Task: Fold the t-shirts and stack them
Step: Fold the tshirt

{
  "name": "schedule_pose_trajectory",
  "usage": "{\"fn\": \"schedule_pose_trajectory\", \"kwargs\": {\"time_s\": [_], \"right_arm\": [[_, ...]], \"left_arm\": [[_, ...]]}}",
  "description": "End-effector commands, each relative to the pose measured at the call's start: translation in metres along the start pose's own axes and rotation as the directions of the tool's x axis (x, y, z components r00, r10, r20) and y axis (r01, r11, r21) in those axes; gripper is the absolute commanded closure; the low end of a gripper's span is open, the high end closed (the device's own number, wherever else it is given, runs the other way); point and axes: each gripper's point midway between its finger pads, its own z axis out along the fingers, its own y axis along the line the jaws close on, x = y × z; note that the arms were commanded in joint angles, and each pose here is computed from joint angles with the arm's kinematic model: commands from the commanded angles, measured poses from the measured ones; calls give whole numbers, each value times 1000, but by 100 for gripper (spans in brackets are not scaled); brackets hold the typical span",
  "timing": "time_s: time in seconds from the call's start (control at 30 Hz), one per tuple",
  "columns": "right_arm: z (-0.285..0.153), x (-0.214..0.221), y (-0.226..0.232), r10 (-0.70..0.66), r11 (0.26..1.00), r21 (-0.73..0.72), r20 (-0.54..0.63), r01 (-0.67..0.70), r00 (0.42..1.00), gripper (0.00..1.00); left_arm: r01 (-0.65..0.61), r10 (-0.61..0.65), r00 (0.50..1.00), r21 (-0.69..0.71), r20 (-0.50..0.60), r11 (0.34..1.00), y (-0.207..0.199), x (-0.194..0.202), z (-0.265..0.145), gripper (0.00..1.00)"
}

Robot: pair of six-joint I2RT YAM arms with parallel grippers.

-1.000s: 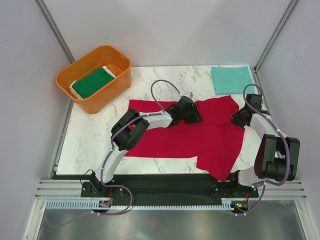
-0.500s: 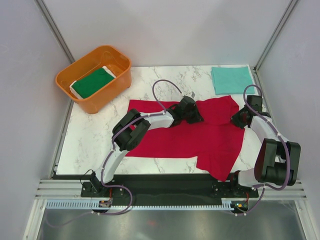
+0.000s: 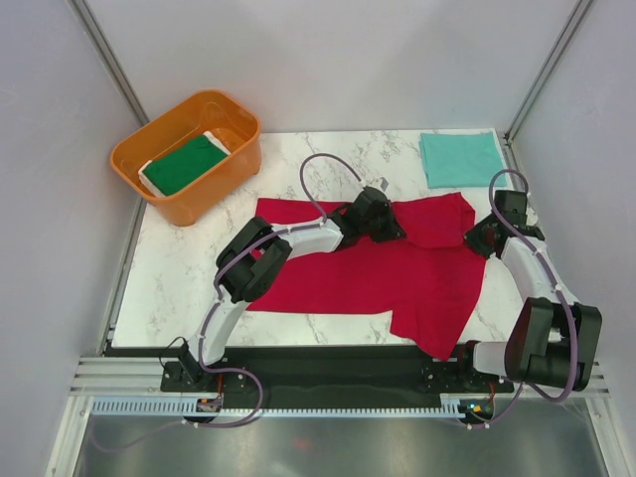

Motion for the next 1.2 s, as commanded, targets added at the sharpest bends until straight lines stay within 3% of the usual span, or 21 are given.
{"fn": "schedule_pose_trajectory", "kwargs": {"time_s": [0.0,0.53,0.7,0.73,0.77,0.8,0.87,1.0,1.17], "right_arm": [[-14,-4,-9,19,999,31,45,-21,999,100],[-20,20,-56,-9,988,157,47,1,999,100],[-8,26,-54,-54,990,129,12,52,998,98],[-7,25,-53,-67,990,129,8,65,998,95],[-8,16,-46,-83,990,119,25,79,996,90],[-6,14,-45,-125,985,121,11,123,992,77],[-4,-2,-28,-176,980,96,13,174,984,65],[4,-35,4,-295,955,55,40,293,955,56],[44,-62,43,-391,920,-24,52,392,919,59]], "left_arm": [[-41,40,999,61,23,997,-36,-15,-26,98],[-48,46,993,-20,-107,999,-8,28,-29,98],[-40,37,990,-23,-138,999,-3,39,-26,98],[-38,35,989,-20,-141,999,-4,39,-28,94],[-41,38,989,-14,-146,999,-7,39,-34,83],[-46,44,989,-16,-143,999,-7,38,-37,78],[-86,87,987,15,-136,996,-17,31,-53,66],[-146,145,986,2,-80,989,-17,0,-83,58],[-176,178,984,-95,10,980,26,-54,-107,57]]}}
